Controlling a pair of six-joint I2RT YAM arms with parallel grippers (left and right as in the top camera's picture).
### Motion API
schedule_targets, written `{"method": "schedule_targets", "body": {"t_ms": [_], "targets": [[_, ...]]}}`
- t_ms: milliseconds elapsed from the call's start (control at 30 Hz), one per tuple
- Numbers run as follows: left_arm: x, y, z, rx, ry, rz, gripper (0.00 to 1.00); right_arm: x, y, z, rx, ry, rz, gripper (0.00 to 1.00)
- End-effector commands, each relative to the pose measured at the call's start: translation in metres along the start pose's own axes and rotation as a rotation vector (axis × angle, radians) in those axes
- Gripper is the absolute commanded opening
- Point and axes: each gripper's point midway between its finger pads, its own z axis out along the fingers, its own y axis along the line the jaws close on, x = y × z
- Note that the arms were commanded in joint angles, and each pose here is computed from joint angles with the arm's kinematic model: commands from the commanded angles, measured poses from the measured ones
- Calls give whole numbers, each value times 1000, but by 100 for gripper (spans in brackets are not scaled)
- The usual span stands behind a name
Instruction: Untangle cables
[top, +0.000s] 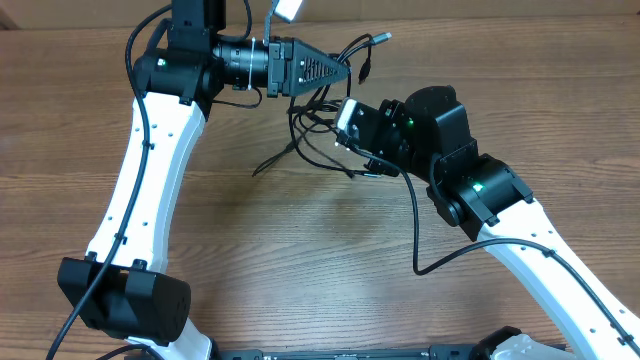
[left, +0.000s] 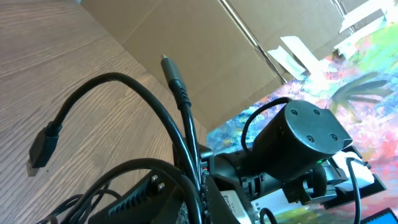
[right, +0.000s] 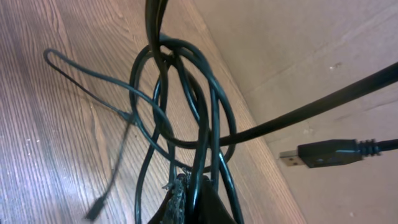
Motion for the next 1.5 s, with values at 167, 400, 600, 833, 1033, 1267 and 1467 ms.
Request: {"method": "schedule_targets", "body": {"t_ms": [167,400,600,833,1033,1267,1467], "targets": [[-11,9,-10,-87,-41,-9,4,-3,-14,-12,42,-22,190,4],[-21,25,-43,-146,-110,-92,4,21,-34,-16,87,17,485,4],[-25,28,-61,-147,-139,-115,4,34,-33,-18,86,54,549,4],[-28,34,-75,-178,-167,-106,4,45,-23,-19,62,109,585,4],[-32,40,-97,-207,-206,-115,4,64,-18,-22,81,201,596,4],[-32,38,-102,-192,-210,-114,4,67,-15,-22,77,219,633,4],[-33,38,-104,-196,-213,-95,5,83,4,-27,35,306,695,4]]}}
